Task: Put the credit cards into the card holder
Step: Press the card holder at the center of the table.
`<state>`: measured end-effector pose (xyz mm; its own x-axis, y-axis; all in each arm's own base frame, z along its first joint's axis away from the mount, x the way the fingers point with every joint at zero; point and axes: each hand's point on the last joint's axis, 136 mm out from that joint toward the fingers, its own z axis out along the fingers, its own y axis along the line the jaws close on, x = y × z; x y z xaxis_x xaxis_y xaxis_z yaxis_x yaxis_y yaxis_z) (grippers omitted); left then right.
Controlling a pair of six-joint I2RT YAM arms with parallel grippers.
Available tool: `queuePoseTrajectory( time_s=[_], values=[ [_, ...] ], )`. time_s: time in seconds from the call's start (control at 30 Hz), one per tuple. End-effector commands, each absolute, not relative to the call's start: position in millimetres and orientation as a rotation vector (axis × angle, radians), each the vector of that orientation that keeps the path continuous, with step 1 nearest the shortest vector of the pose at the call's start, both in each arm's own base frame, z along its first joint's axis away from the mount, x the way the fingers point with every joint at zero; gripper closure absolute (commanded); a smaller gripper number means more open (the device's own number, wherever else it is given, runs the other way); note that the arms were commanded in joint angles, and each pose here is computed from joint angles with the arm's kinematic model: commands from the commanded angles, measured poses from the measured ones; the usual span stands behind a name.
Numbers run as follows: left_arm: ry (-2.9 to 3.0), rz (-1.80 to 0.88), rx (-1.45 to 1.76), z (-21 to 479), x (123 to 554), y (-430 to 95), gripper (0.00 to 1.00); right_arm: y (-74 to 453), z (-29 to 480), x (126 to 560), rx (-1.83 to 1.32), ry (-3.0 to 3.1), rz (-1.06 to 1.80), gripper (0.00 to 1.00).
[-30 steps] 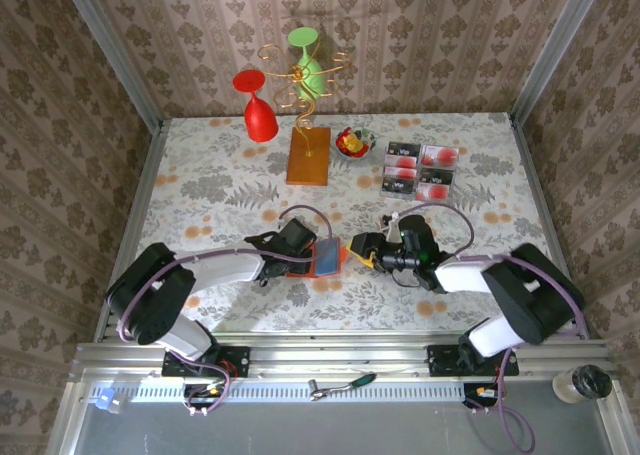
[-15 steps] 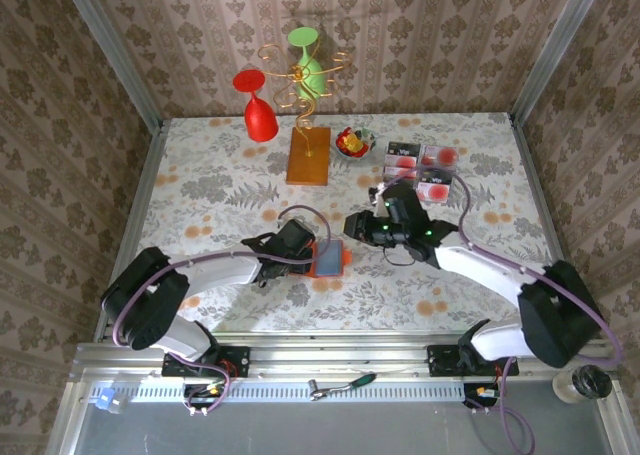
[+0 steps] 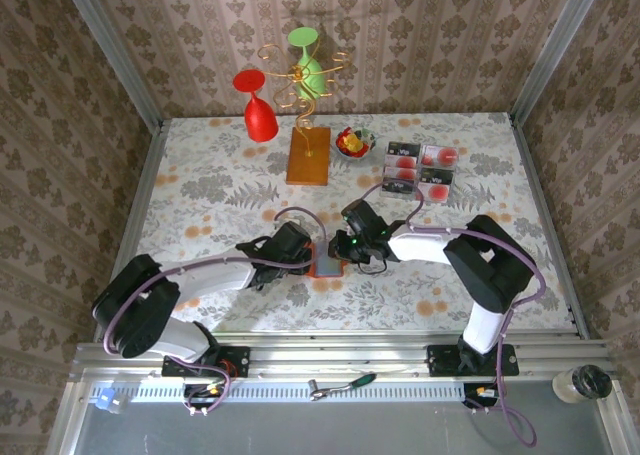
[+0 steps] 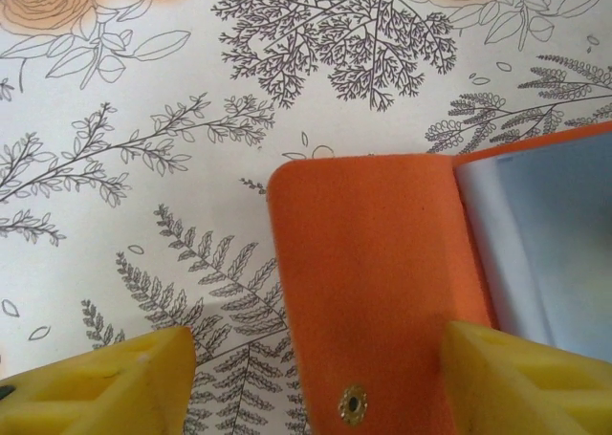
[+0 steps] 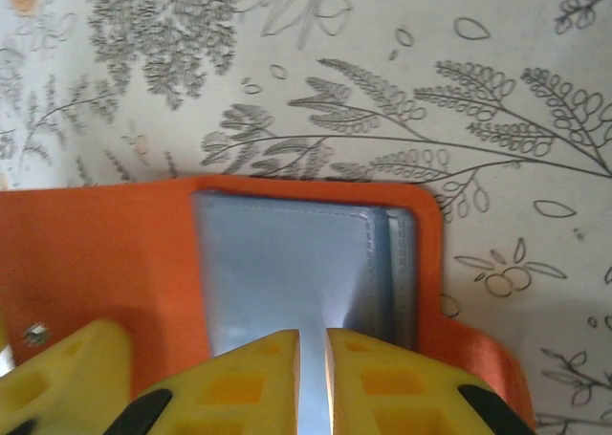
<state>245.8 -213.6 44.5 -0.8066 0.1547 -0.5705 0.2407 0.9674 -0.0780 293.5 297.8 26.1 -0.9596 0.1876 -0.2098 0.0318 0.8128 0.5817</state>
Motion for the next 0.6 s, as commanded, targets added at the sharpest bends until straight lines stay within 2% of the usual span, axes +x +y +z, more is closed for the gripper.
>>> queuePoseTrajectory(
  time_s=[0.0,0.57],
  values=[
    [2.532,-0.222,0.245,47,240,-211,0.31,293,21,300,0.224,2.723,0.836,0.83],
    [2.617,-0.083,0.204,37,246,-176,0.31,275,7,279,0.291,2.762,0.813,0.83]
  ],
)
